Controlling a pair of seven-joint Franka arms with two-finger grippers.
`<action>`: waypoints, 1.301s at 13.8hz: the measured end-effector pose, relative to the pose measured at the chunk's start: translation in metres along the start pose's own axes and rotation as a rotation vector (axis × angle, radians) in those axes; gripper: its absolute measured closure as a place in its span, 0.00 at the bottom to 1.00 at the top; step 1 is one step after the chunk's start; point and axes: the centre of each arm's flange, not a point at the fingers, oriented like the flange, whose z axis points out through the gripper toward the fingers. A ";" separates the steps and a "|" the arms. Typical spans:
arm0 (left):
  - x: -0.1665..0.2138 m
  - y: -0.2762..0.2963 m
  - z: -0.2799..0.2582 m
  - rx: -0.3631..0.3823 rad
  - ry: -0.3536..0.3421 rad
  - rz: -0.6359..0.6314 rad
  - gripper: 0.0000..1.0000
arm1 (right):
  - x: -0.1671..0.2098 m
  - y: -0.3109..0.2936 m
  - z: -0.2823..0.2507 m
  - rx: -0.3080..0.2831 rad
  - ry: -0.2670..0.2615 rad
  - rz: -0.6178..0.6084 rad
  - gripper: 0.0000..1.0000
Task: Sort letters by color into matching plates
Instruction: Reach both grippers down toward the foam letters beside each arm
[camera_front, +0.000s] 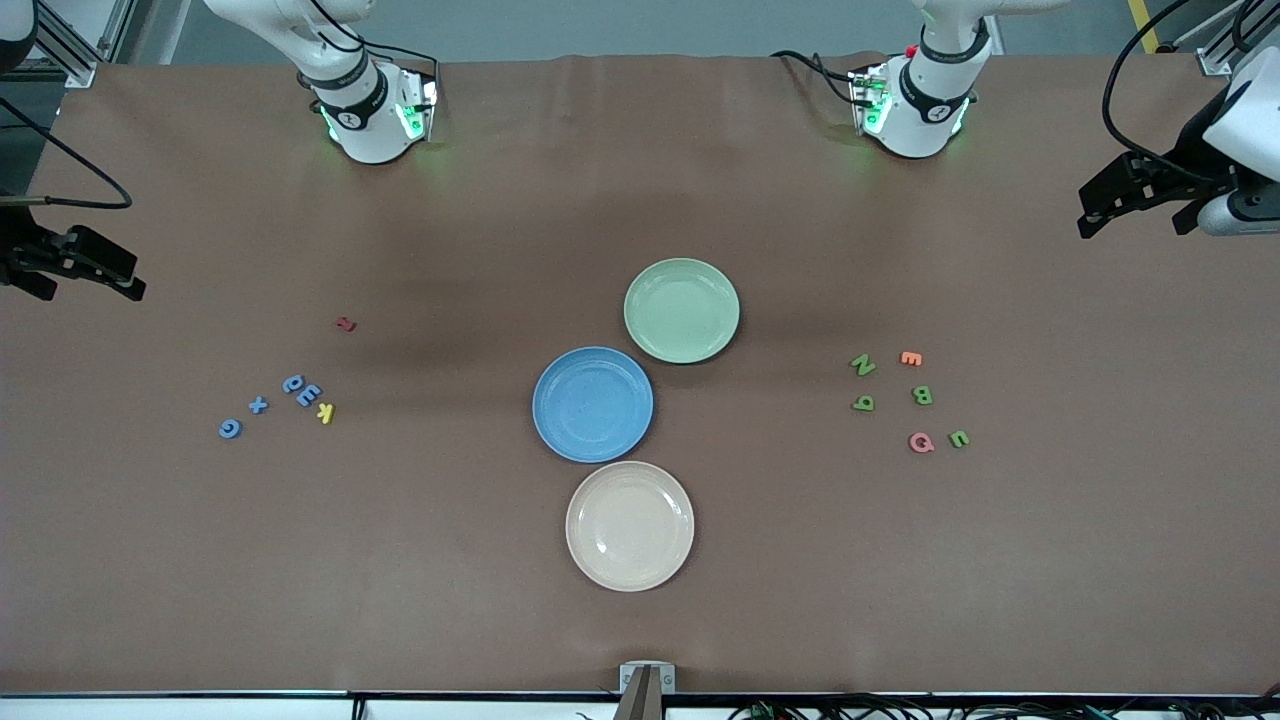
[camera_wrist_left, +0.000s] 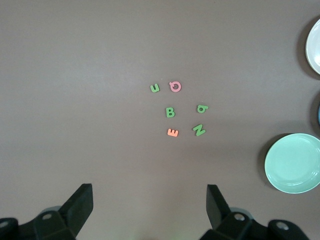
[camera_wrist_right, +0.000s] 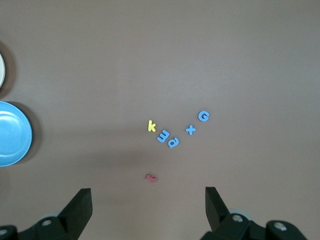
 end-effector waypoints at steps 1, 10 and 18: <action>0.000 0.000 0.000 0.000 0.000 0.000 0.00 | 0.000 0.000 -0.001 0.000 0.005 0.000 0.00; 0.014 0.000 0.031 0.001 -0.058 -0.001 0.00 | 0.000 0.000 -0.018 -0.001 0.043 0.003 0.00; 0.021 0.040 0.193 0.000 -0.052 -0.134 0.00 | 0.016 0.058 0.094 0.009 -0.170 0.051 0.00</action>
